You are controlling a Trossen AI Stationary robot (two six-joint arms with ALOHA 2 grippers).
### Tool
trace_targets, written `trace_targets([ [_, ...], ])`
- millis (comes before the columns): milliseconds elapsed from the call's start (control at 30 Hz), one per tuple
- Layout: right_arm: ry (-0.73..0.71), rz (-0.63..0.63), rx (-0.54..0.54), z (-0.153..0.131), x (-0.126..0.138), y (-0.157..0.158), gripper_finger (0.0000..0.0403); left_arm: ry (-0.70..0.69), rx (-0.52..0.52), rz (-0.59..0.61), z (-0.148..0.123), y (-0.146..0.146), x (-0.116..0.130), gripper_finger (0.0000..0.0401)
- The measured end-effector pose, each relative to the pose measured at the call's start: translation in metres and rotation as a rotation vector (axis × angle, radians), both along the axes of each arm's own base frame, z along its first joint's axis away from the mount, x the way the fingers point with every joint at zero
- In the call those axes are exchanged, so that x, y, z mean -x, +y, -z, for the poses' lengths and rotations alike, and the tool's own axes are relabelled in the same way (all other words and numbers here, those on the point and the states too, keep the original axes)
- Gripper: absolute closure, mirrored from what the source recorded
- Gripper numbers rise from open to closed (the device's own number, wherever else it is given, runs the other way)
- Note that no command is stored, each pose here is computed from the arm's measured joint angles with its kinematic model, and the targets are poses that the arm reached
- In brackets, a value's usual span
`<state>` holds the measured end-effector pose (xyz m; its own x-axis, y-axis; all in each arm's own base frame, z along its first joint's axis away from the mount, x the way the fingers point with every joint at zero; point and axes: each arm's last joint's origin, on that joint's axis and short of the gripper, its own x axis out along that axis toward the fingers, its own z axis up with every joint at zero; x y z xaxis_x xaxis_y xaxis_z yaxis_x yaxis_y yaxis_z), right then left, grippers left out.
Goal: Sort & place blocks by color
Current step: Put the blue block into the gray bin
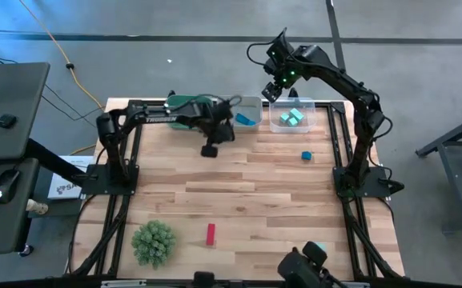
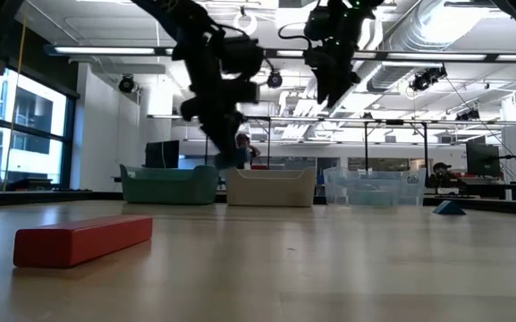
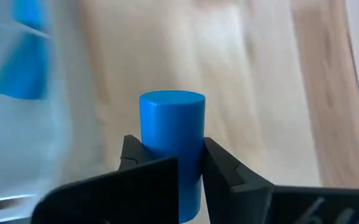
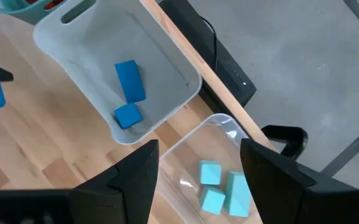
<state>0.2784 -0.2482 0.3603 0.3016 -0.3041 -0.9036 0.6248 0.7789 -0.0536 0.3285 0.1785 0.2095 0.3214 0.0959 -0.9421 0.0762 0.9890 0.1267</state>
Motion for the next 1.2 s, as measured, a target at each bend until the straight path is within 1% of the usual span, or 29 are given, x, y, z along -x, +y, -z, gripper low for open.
trace_targets([
  [200,0.014,0.001,0.014,0.0,0.011,-0.012,0.0187,-0.153,-0.037,-0.154,-0.033,0.025,-0.006,0.0401],
  [333,0.023,0.002,0.022,0.0,0.018,-0.019,0.0187,-0.242,-0.053,-0.24,-0.046,0.038,-0.008,0.0401],
  [567,0.024,0.025,0.03,0.0,0.028,-0.029,0.0187,-0.425,-0.046,-0.423,-0.057,0.058,-0.01,0.0401],
  [733,0.009,0.034,0.046,-0.001,0.029,-0.032,0.0187,-0.551,0.004,-0.61,-0.063,0.072,-0.007,0.0401],
  [867,-0.02,0.03,0.066,-0.003,0.026,-0.034,0.0187,-0.583,0.007,-0.777,-0.064,0.082,-0.001,0.0401],
  [1033,-0.037,0.034,0.079,-0.004,0.025,-0.035,0.0187,-0.617,0.079,-0.944,-0.064,0.093,0.008,0.0401],
  [1100,-0.046,0.049,0.079,-0.004,0.025,-0.036,0.0187,-0.607,0.101,-0.994,-0.061,0.095,0.011,0.0401],
  [1200,-0.052,0.049,0.086,-0.005,0.024,-0.036,0.0187,-0.58,0.116,-1.036,-0.051,0.101,0.012,0.0401],
])
